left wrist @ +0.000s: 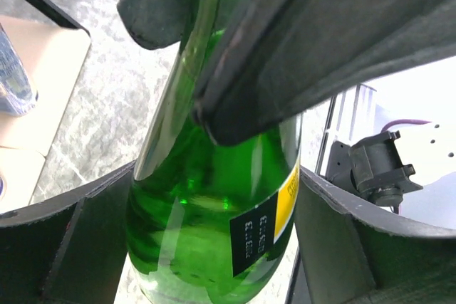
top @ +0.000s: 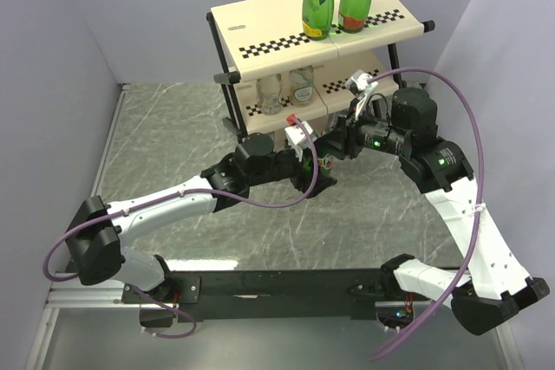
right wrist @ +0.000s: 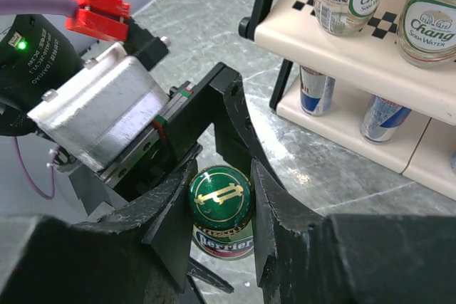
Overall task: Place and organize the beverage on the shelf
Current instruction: Pick up the drink from the center of the board.
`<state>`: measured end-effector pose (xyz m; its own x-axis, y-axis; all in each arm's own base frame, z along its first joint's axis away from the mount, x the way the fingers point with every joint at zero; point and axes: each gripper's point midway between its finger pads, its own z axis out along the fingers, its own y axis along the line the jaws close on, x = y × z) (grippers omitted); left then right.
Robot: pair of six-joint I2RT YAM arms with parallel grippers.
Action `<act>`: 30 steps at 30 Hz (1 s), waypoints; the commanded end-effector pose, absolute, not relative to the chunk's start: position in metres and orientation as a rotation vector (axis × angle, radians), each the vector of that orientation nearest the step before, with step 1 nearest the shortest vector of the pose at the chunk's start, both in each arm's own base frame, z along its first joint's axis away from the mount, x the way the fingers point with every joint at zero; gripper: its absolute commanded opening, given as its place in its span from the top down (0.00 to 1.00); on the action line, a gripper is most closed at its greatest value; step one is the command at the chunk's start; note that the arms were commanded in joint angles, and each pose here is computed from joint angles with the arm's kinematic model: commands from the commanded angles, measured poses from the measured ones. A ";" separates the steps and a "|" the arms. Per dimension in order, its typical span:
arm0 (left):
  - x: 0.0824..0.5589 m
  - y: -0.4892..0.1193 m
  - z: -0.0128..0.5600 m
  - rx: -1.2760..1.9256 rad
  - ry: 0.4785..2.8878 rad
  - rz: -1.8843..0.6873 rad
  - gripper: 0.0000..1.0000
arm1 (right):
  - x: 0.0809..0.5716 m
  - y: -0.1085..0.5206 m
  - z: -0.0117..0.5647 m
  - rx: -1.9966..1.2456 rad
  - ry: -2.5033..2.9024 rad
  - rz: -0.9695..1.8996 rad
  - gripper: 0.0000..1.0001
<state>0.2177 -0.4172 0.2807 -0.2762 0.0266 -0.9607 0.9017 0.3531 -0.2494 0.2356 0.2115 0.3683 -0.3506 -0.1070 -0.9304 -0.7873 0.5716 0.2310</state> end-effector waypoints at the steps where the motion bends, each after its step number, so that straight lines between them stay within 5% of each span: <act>1: 0.213 -0.413 0.324 0.816 1.455 -1.111 0.14 | 0.230 0.212 0.431 -0.702 1.571 0.881 1.00; 30: 0.213 -0.417 0.318 0.845 1.493 -1.110 0.15 | 0.236 0.209 0.431 -0.675 1.577 0.878 1.00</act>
<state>0.2160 -0.4122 0.2998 -0.2391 -0.0234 -0.9707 0.9081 0.3484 -0.2321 0.2375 0.2094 0.3683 -0.3822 -0.0672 -0.9216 -0.7647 0.5829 0.2746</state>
